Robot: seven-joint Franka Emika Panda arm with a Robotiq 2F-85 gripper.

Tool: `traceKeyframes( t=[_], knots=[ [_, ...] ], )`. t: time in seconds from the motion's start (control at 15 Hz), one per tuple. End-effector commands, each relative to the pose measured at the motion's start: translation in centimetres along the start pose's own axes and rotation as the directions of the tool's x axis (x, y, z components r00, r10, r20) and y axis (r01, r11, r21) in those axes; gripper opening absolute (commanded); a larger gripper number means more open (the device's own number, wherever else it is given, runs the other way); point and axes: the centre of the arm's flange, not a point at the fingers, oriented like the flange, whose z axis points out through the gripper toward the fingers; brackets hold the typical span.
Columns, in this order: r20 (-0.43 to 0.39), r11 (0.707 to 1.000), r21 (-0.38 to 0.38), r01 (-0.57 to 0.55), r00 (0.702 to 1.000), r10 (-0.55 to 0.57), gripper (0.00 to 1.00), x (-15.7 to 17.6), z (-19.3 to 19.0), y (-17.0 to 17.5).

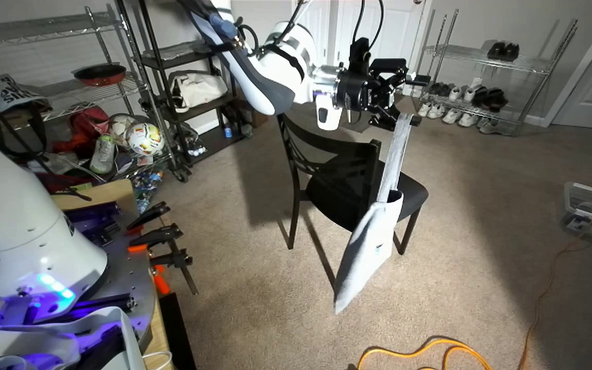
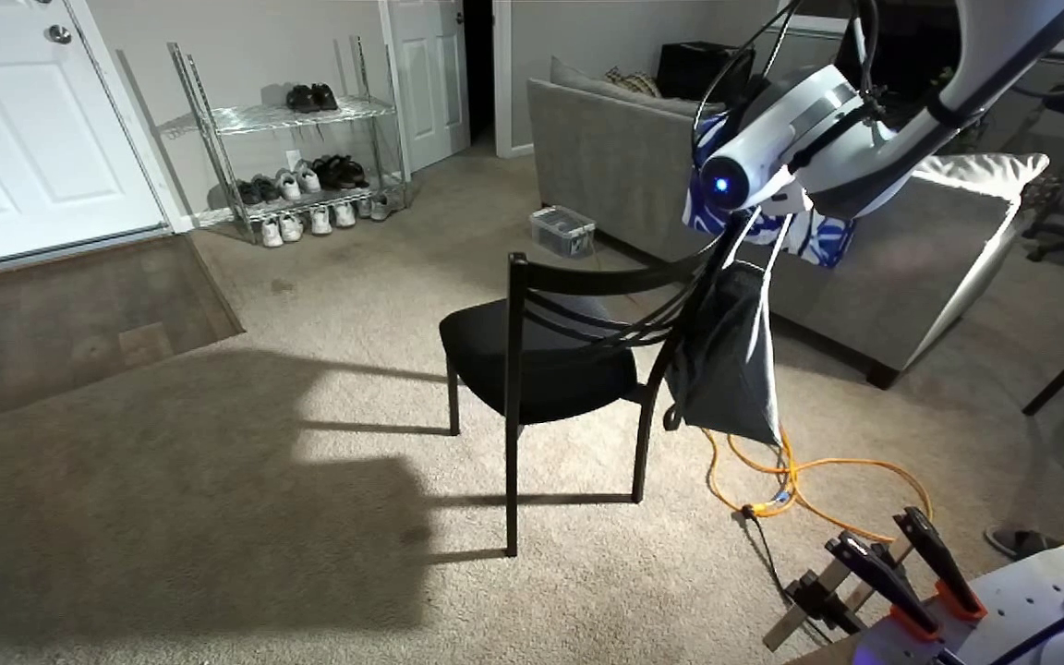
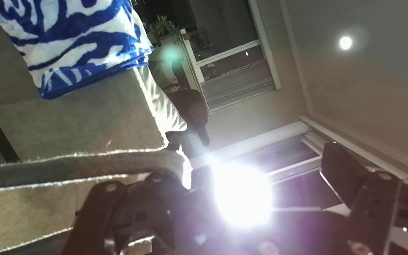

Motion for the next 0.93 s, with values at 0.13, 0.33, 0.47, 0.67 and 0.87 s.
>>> traceKeyframes(
  t=[0.13, 0.33, 0.47, 0.67, 0.87],
  knots=[
    [0.076, 1.000, -0.011, 0.009, 0.997, -0.009, 1.00, -1.7, -3.1, -1.5],
    [0.109, 1.000, -0.023, 0.005, 0.994, -0.003, 1.00, -2.5, -4.6, -1.5],
    [0.125, 0.999, -0.037, 0.006, 0.992, -0.001, 1.00, -2.7, -5.4, -1.4],
    [0.164, 0.998, -0.055, 0.014, 0.986, -0.005, 1.00, -2.3, -7.2, -1.7],
    [0.230, 0.997, -0.061, 0.049, 0.973, -0.034, 1.00, -1.6, -9.6, -1.1]
  ],
)
